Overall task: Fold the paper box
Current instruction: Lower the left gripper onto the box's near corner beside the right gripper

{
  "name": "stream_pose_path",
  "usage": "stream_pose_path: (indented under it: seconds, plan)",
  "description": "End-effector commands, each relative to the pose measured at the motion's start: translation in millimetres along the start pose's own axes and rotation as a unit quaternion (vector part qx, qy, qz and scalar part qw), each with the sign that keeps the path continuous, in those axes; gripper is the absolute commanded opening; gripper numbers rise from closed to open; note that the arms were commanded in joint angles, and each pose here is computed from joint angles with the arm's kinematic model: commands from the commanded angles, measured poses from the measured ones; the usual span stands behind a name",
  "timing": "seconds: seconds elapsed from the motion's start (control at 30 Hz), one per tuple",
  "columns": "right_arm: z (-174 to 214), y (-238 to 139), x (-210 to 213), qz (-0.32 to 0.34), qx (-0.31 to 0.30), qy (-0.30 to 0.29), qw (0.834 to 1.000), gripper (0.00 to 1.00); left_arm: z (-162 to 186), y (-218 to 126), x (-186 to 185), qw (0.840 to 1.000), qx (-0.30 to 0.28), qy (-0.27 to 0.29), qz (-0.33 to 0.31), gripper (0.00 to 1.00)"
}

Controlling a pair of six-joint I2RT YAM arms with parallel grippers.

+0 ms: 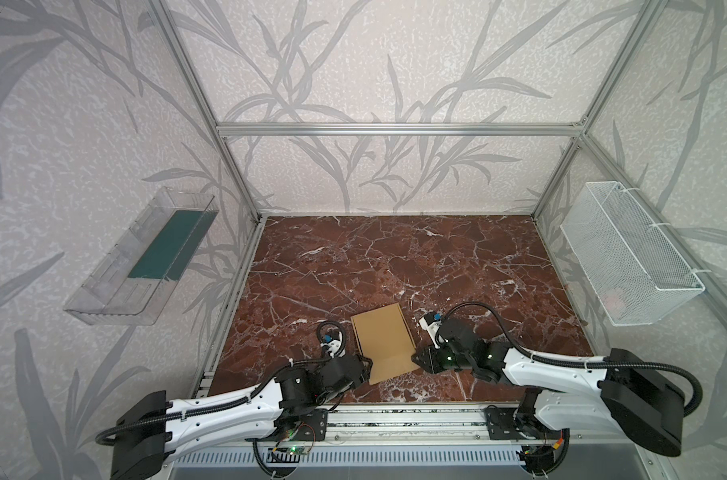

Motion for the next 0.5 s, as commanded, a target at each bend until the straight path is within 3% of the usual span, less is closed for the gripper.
stream_pose_path:
  seconds: [0.0, 0.47]
  plan:
    - [2.2, 1.1, -0.4, -0.003, 0.004, 0.0, 1.0, 0.24, 0.5, -0.4, 7.0, 1.0, -0.018, -0.007, -0.004, 0.49]
    - [1.4, 0.0, 1.8, -0.008, 0.004, 0.001, 1.0, 0.24, 16.0, -1.8, 4.2, 0.998, -0.032, 0.008, 0.044, 0.44]
Point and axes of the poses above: each gripper's point midway between its finger pads, its own y axis out along the fingers, its own x axis along the line the jaws close on, z = x × y, the point moved 5 cm from there along -y, back along the fingers, and after that the axes turned 1 degree about -y, right-handed, at the moved point
